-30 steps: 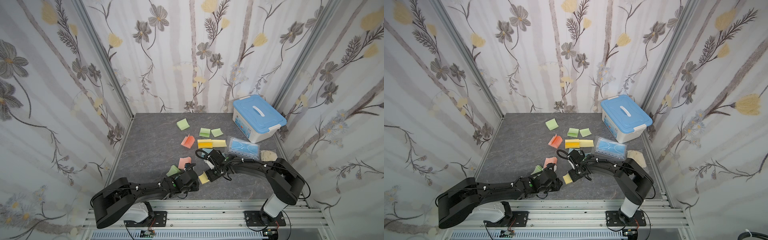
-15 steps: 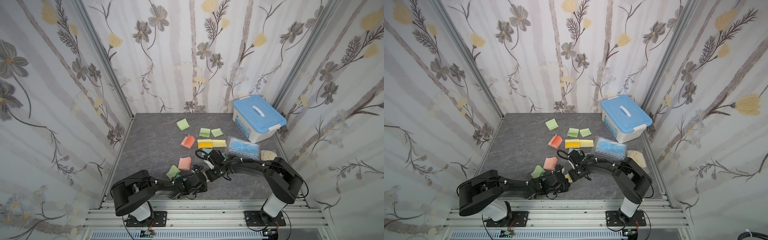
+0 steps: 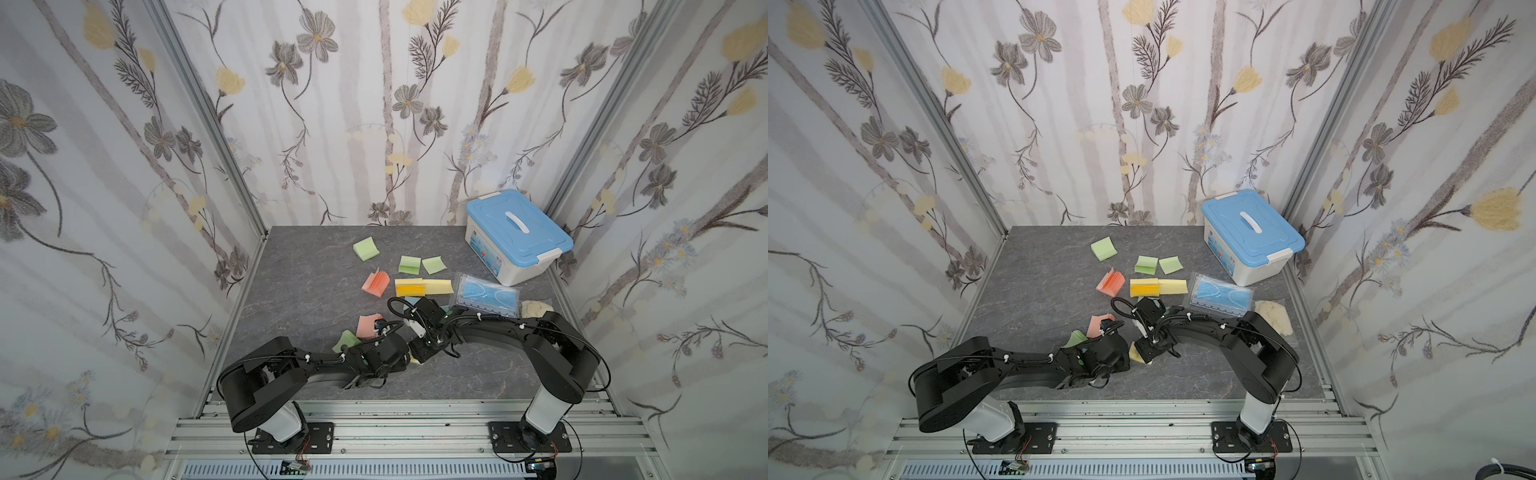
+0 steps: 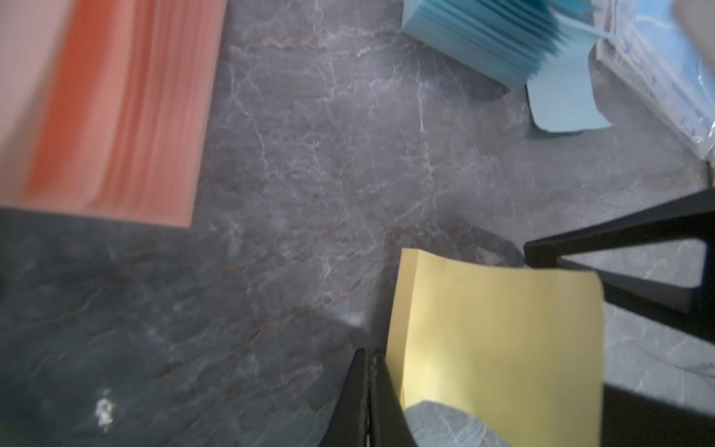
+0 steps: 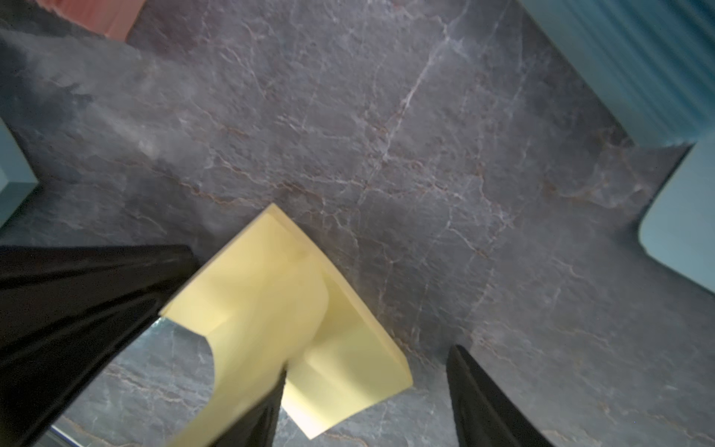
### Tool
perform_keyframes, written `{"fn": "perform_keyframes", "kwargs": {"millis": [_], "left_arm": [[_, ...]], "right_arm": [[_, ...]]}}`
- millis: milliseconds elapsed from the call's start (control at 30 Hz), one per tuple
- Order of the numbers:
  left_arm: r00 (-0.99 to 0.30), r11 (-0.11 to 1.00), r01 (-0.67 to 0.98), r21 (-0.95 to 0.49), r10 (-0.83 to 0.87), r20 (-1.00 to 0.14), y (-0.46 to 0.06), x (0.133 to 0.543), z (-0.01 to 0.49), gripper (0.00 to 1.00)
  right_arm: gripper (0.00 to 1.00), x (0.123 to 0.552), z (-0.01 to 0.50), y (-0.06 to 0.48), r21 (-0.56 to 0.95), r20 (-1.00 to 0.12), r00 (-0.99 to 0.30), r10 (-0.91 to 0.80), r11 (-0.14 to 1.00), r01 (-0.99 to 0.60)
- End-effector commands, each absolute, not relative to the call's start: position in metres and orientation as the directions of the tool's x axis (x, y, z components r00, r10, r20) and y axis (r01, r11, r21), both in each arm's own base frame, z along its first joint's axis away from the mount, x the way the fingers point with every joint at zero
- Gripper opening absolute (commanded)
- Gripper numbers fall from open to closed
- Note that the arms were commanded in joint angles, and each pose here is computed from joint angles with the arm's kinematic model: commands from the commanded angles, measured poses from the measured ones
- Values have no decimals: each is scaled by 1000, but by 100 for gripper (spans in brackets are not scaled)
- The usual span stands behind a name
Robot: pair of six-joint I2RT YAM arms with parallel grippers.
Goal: Tear off pages from different memo pads
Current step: Pick up the memo pad from the center of the board.
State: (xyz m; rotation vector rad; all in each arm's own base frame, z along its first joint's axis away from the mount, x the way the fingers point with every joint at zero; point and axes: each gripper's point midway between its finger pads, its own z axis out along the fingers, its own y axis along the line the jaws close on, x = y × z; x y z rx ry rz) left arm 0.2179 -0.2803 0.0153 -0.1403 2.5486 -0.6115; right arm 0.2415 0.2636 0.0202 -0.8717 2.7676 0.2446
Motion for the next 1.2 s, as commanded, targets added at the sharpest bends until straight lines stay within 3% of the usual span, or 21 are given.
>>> {"fn": "perform_keyframes", "kwargs": {"millis": [0, 467, 867, 1167], "left_arm": [[-871, 876, 29, -481, -214, -443, -288, 224, 11, 8], [-908, 823, 6, -568, -233, -347, -314, 256, -10, 5], [-855, 917, 8, -399, -201, -479, -239, 248, 27, 8], [-786, 914, 22, -405, -235, -572, -204, 236, 71, 15]], "right_arm": [[68, 241, 19, 257, 77, -237, -792, -562, 802, -592], [66, 243, 16, 246, 111, -217, -812, -541, 813, -571], [58, 249, 35, 254, 127, -270, -778, -567, 780, -613], [46, 249, 41, 256, 115, -262, -739, -621, 740, -663]]}}
